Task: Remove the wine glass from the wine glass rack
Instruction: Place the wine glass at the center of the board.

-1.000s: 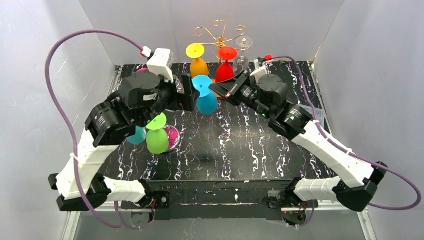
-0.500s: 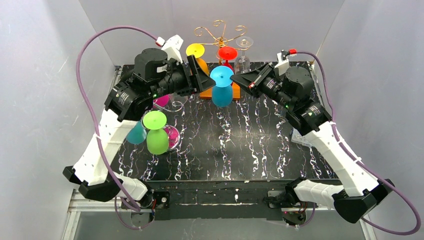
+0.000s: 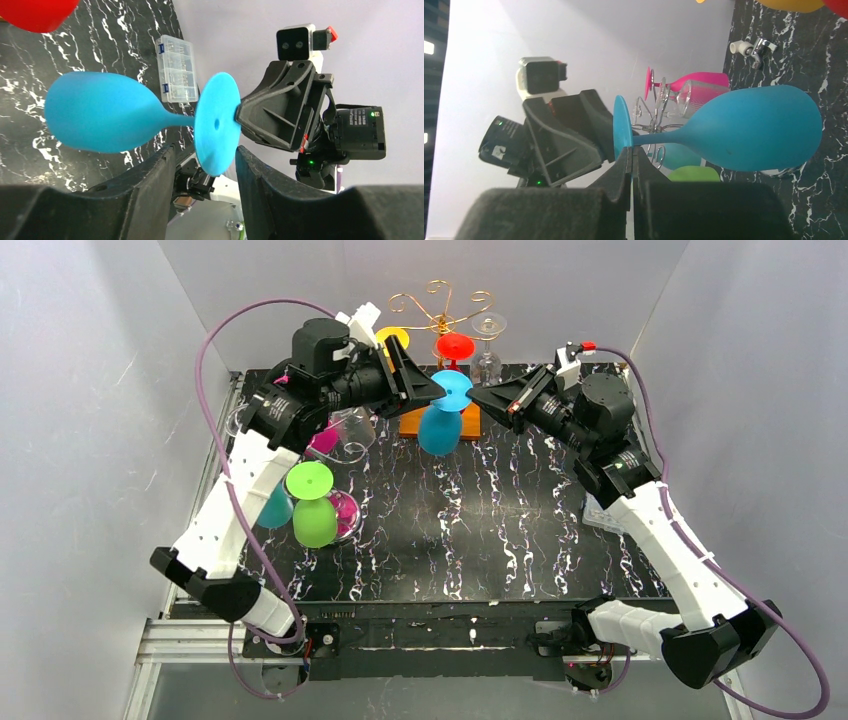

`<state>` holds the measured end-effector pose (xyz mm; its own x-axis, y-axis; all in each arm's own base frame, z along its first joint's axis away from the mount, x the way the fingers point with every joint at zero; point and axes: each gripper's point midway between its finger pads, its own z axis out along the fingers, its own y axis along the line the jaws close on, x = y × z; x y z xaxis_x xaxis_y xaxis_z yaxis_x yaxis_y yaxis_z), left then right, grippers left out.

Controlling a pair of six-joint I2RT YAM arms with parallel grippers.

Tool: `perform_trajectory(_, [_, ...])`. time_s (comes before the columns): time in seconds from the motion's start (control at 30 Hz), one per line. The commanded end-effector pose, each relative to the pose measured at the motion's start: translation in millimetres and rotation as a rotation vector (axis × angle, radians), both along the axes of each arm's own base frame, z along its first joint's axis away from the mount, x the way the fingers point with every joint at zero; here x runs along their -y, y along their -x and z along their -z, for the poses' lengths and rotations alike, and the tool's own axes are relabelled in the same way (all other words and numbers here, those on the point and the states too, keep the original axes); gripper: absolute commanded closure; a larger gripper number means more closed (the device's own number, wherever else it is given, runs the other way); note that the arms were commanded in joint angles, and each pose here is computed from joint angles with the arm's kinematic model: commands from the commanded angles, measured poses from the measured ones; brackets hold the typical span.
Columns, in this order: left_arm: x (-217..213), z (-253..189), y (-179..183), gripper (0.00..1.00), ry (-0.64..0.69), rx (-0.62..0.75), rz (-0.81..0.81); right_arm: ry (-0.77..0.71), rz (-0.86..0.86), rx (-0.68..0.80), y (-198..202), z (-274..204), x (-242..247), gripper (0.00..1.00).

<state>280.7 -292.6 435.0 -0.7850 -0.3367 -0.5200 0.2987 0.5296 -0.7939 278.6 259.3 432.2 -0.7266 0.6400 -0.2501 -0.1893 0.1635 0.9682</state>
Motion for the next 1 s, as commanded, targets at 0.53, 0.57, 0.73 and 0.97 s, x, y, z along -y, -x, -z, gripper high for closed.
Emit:
perform_trajectory(0.53, [18.0, -18.6, 6.9, 1.0, 0.143, -0.076, 0.097, -0.045, -0.012, 0.102, 1.1, -25.8, 8.9, 0.99])
perform_trajectory(0.57, [18.4, -19.5, 7.0, 1.0, 0.148, -0.081, 0.096, -0.039, -0.011, 0.106, 0.7, -25.8, 8.9, 0.97])
perform_trajectory(0.73, [17.9, -32.1, -0.1, 1.0, 0.217, -0.119, 0.033, 0.045, 0.035, 0.149, -5.5, -20.6, 18.2, 0.2])
perform_trajectory(0.97, [11.8, -61.8, -15.4, 1.0, 0.392, -0.177, -0.101, 0.102, 0.106, 0.207, -8.3, -16.3, 43.7, 0.02])
